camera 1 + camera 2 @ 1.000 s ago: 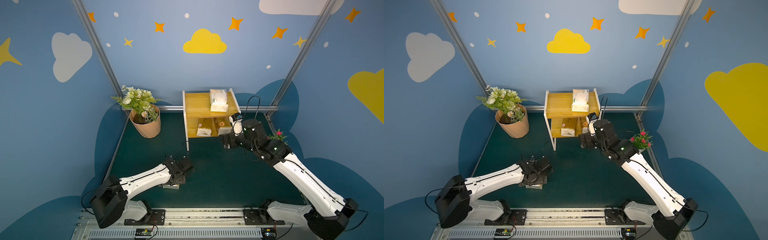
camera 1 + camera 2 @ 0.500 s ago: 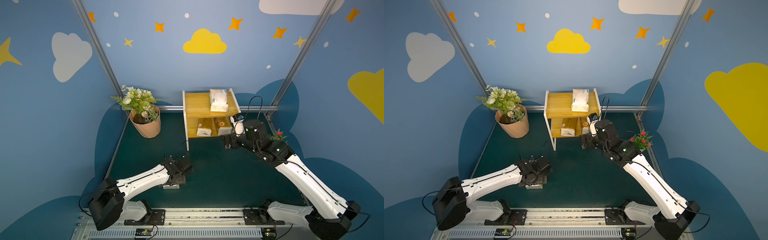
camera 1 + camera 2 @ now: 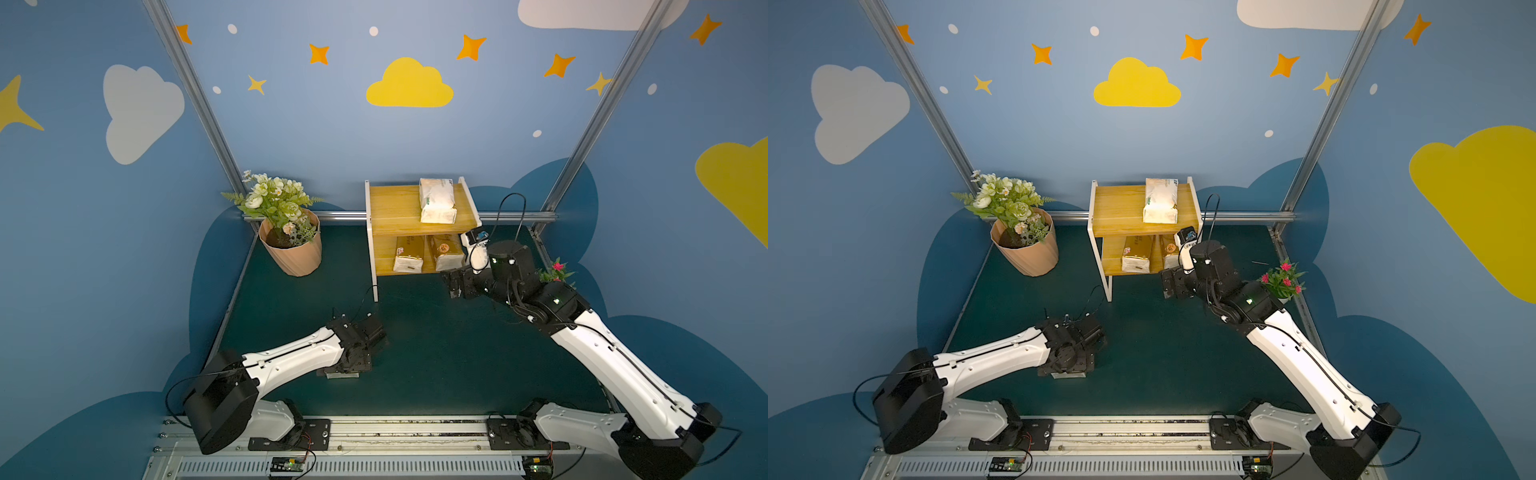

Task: Place the tissue boxes on the shelf by color
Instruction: Pick up the box of tissues from the center of the board.

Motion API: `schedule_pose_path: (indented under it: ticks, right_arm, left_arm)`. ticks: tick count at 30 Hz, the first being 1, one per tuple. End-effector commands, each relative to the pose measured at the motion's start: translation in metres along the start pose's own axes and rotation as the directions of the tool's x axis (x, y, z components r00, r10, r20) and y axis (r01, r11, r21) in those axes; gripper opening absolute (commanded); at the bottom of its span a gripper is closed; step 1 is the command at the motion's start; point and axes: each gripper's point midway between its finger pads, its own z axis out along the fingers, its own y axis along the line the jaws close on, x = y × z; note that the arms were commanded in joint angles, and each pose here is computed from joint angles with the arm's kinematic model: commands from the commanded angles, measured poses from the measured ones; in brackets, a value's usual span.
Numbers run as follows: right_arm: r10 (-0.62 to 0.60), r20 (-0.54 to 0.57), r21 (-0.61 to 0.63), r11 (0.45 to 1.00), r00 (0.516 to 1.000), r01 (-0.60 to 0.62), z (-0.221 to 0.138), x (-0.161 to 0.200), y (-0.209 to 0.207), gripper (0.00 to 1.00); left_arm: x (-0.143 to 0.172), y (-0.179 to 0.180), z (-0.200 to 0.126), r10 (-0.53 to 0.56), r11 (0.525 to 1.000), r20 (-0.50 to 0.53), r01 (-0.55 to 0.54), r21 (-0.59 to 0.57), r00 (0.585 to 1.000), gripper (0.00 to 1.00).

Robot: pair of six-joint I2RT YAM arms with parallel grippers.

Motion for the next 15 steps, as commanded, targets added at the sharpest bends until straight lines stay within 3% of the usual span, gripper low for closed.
schedule_pose_path:
  ticks: [1,15]
  right_arm:
    - [0.019,0.031,-0.009,1.0,0.999,-0.019,-0.003,-0.004,0.001,0.99]
    - [0.02,0.018,0.006,1.0,1.0,-0.02,0.005,0.0,-0.001,0.99]
  left_arm:
    - [0.009,0.001,0.005,0.014,1.0,-0.043,-0.014,-0.002,0.999,1.0]
    - [0.017,-0.001,0.017,0.012,1.0,-0.091,-0.014,-0.023,0.996,0.98]
